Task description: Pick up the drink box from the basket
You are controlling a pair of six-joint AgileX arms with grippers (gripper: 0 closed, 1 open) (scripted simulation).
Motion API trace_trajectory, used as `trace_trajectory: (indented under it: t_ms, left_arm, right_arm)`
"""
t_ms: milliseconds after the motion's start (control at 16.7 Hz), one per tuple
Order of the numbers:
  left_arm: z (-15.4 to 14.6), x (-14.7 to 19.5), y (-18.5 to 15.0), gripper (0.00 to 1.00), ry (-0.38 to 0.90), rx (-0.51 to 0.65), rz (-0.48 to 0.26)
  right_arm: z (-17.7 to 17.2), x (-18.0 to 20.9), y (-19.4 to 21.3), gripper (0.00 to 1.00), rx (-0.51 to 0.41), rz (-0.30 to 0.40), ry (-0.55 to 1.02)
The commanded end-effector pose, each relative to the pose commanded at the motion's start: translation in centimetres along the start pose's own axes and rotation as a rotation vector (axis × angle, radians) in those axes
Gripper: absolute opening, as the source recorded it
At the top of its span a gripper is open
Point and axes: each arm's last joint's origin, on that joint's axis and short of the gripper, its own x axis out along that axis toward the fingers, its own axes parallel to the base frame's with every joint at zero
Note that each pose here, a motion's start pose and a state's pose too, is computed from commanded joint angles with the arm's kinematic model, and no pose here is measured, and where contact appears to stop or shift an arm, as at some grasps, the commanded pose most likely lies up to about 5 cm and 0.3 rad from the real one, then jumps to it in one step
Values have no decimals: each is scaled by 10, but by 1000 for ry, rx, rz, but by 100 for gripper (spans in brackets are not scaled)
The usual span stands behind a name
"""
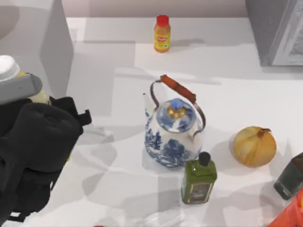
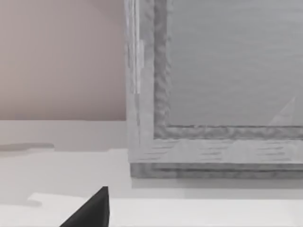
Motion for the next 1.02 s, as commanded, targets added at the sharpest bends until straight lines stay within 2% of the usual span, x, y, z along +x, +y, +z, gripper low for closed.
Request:
trace_trajectory:
  t_ms: [300,720,1020]
  left_arm:
    - [-6,-9,-32,0,-50,43,35]
    - [-9,-6,-32,0,-47,51,39]
    - [-24,15,-35,0,-40,60,43]
  right_arm:
    - [0,0,0,100,0,0,0]
    - [0,0,0,100,0,0,0]
    - [0,0,0,100,0,0,0]
